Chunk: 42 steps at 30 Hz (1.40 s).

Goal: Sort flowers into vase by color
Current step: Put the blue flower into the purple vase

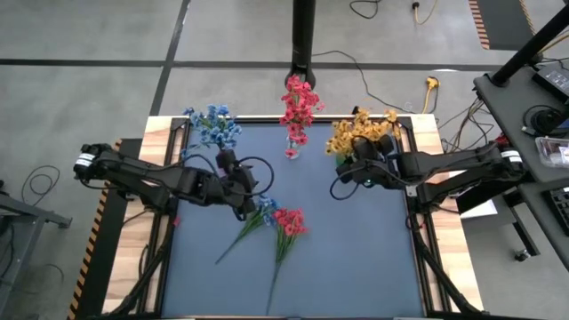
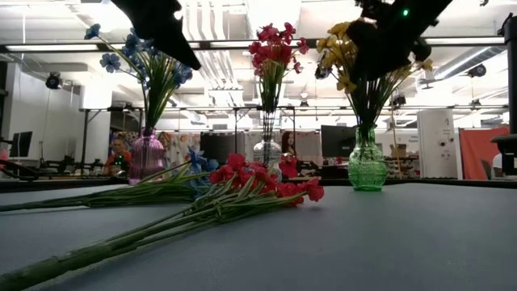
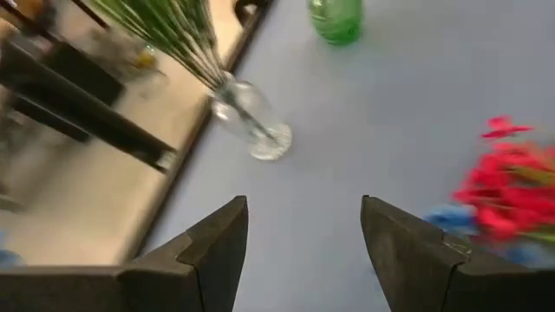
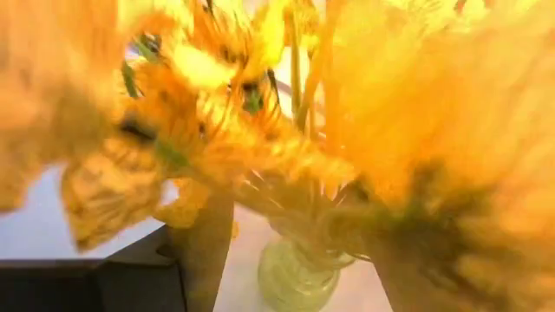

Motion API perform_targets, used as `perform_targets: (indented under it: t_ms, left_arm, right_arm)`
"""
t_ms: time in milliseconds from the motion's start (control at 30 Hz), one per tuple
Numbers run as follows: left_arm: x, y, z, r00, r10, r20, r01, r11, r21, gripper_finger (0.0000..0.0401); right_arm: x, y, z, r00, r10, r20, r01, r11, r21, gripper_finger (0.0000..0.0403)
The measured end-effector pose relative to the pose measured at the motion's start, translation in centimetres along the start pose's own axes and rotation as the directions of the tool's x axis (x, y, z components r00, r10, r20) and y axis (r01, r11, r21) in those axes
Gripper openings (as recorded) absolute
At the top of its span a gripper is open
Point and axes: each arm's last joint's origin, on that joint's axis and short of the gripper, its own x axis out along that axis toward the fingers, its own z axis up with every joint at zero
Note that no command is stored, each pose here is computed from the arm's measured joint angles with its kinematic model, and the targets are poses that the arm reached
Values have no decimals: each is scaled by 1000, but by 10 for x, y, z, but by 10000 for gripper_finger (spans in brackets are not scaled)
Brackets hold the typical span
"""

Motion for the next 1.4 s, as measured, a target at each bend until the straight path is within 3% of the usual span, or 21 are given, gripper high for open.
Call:
perform_targets:
  t_ms: [200, 467, 667, 833, 1067, 1400]
  left_arm:
    - [-8, -9, -2, 981, -187, -58, 179, 977, -116, 207]
    - [-19, -20, -11, 935, -326, -139, 290, 930, -227, 207]
    - [-27, -29, -25, 873, -406, -271, 287, 876, -389, 207]
    - [-35, -47, -34, 817, -459, -348, 281, 845, -454, 207]
    - [-40, -79, -48, 787, -458, -414, 251, 850, -462, 207]
    - [-23, -126, -75, 792, -329, -514, 208, 937, -280, 207]
  right_arm:
    - [-13, -4, 12, 1000, -3, -20, 2, 1000, -24, 240]
    - [-24, -9, 22, 996, 43, -82, -48, 998, -52, 254]
    - [-36, -13, 26, 978, 109, -177, -122, 991, -62, 263]
    - [-47, -15, 28, 965, 134, -227, -153, 986, -67, 259]
    - [-61, -10, 25, 934, 227, -276, -259, 962, -82, 251]
    - [-79, 0, 16, 904, 310, -295, -357, 926, -123, 251]
